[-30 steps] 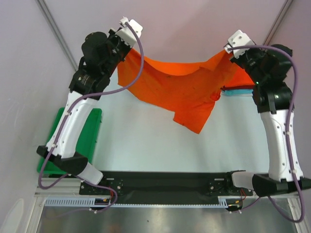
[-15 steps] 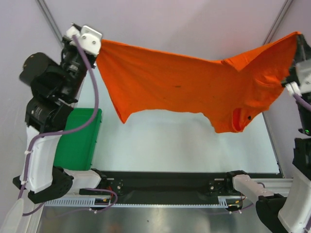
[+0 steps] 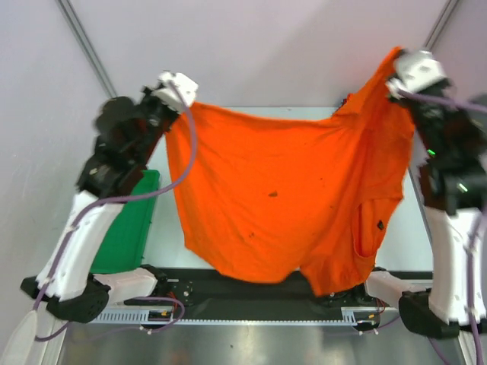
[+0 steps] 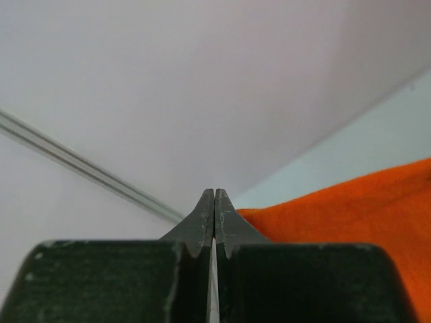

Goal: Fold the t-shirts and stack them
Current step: Flatten the tshirt out

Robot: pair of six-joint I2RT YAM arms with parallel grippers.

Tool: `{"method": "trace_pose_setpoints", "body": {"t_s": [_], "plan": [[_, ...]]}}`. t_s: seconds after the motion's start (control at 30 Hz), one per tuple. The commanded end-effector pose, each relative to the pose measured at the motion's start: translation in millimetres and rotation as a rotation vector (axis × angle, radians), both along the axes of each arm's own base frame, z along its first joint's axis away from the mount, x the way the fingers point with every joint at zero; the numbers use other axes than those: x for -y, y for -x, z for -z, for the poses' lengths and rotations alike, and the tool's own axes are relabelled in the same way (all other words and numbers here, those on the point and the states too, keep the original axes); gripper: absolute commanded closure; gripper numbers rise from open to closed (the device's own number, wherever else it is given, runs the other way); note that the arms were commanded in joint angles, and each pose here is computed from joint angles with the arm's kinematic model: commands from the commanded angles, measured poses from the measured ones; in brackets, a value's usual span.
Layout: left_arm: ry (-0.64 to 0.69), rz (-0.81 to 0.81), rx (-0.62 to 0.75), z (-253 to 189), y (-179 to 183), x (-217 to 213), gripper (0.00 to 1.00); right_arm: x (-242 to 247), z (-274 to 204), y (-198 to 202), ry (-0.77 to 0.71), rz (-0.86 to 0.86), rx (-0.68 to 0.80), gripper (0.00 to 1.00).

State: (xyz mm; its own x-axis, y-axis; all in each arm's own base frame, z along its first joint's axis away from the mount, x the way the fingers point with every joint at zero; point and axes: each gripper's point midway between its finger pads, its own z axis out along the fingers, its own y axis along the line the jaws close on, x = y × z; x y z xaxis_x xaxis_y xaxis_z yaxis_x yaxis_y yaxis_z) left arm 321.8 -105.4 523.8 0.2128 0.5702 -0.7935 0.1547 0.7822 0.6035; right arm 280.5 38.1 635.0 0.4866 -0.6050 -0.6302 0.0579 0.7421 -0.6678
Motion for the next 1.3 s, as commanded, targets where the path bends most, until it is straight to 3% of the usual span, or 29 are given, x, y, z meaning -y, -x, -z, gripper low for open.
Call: {"method": "trace_pose_setpoints", "body": {"t_s": [0.0, 0.27, 0.33, 0.5, 0.63, 0.9, 1.27], "plan": [[-0.056, -0.054, -0.2, 86.0, -38.5, 4.3, 0.99, -19.8, 101.5, -90.5, -0.002, -0.055, -0.258, 1.0], [-0.176, -0.092, -0.551, 290.2, -127.5, 15.4, 1.0, -48.8, 308.1, -201.7, 0.086, -0.127, -0.666, 1.0], [-0.176, -0.122, -0.599, 313.9, -151.1, 8.4, 0.99, -53.5, 359.1, -228.9, 0.105, -0.133, -0.754, 1.0], [-0.172, -0.21, -0.728, 377.3, -208.4, -10.5, 1.0, -56.8, 419.9, -278.8, 0.103, -0.115, -0.836, 1.0], [-0.17, -0.26, -0.753, 398.4, -233.1, -29.0, 0.99, -55.7, 452.1, -315.5, 0.114, -0.096, -0.88, 1.0], [-0.148, -0.362, -0.726, 403.5, -272.6, -67.7, 1.0, -61.5, 464.4, -392.7, 0.049, -0.082, -0.841, 1.0], [-0.151, -0.411, -0.68, 411.8, -310.1, -79.4, 1.0, -50.5, 482.9, -436.0, 0.023, -0.014, -0.762, 1.0]]}}
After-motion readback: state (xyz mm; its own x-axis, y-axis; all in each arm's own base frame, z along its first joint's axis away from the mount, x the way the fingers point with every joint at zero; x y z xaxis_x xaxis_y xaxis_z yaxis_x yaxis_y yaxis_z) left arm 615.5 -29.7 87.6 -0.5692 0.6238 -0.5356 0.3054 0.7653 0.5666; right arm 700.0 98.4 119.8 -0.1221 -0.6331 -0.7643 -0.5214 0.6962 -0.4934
